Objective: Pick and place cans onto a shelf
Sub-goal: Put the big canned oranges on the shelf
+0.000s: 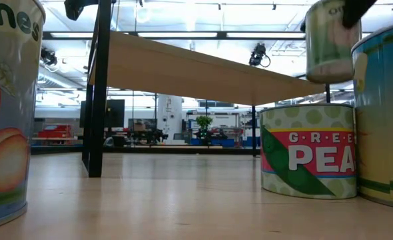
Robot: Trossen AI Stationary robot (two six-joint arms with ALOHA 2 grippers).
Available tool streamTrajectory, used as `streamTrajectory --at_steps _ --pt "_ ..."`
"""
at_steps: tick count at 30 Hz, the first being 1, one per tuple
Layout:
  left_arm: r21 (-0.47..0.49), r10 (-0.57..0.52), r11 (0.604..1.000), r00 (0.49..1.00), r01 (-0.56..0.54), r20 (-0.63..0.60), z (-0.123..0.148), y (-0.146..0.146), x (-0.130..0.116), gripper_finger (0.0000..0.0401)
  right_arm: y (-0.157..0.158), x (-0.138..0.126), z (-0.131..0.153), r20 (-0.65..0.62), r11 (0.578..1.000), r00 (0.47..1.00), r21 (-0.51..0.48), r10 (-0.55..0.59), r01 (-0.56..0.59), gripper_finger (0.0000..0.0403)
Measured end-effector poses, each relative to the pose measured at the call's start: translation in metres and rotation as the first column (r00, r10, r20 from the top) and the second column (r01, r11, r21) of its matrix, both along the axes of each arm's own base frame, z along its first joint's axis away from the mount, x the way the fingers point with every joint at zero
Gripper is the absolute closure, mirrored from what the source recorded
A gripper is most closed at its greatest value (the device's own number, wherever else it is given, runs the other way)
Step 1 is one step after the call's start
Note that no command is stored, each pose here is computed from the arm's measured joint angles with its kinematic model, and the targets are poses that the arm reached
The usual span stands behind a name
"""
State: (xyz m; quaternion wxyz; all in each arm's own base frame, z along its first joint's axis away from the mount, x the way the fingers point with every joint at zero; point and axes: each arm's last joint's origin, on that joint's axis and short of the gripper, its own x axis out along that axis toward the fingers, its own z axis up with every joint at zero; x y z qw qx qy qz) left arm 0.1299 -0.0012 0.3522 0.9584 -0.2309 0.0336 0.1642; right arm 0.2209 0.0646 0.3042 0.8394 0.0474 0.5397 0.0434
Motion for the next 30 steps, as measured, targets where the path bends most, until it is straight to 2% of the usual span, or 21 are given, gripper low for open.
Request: streamTrajectory --at_steps 8,15,23,30 --pt "0.0 0.0 1.0 1.0 0.0 -0.001 0.0 0.0 0.0 0.0142 -0.01 0.004 0.034 0.088 1.0 0.996 0.01 0.017 -0.018 0.01" --pt "0.001 0.001 1.0 1.0 -0.001 -0.001 0.0 0.0 0.0 0.0142 -0.034 0.011 0.054 0.162 0.999 0.987 -0.044 0.01 -0.003 0.01" --pt "0.001 0.001 1.0 1.0 -0.001 -0.002 0.0 0.0 0.0 0.0142 -0.079 0.043 0.063 0.118 0.98 0.989 -0.189 0.086 -0.063 0.0099" --pt "0.001 0.001 1.0 1.0 -0.001 -0.002 0.0 0.0 0.0 0.0142 -0.13 0.064 0.049 0.042 0.964 0.99 -0.234 0.136 -0.123 0.0099"
